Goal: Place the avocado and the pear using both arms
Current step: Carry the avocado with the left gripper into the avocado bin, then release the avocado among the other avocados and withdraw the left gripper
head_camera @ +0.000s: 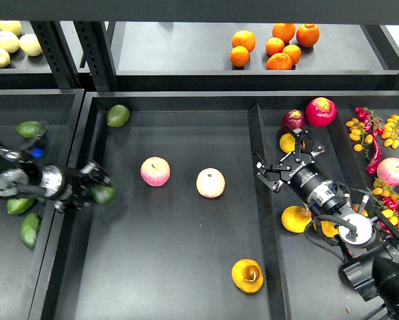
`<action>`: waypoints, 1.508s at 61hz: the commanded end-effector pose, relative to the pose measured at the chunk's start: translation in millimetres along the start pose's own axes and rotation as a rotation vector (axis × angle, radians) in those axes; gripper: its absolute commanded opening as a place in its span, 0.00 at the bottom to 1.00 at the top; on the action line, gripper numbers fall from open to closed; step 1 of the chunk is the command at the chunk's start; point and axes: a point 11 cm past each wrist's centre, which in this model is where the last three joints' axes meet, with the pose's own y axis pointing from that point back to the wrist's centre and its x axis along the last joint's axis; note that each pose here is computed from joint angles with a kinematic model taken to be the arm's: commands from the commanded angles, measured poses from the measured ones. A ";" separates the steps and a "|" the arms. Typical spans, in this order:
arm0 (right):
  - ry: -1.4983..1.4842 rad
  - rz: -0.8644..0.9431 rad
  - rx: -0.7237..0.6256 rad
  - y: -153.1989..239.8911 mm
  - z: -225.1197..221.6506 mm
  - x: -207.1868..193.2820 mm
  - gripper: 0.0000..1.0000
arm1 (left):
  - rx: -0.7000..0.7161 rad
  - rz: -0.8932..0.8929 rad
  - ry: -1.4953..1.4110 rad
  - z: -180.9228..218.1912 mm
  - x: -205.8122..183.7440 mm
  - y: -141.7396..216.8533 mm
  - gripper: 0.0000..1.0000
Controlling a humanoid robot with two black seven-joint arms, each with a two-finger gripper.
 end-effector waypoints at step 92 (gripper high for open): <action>0.001 -0.004 -0.004 -0.4 0.4 -1.2 1.00 | 0.034 0.275 0.526 -143.9 117.9 97.2 0.26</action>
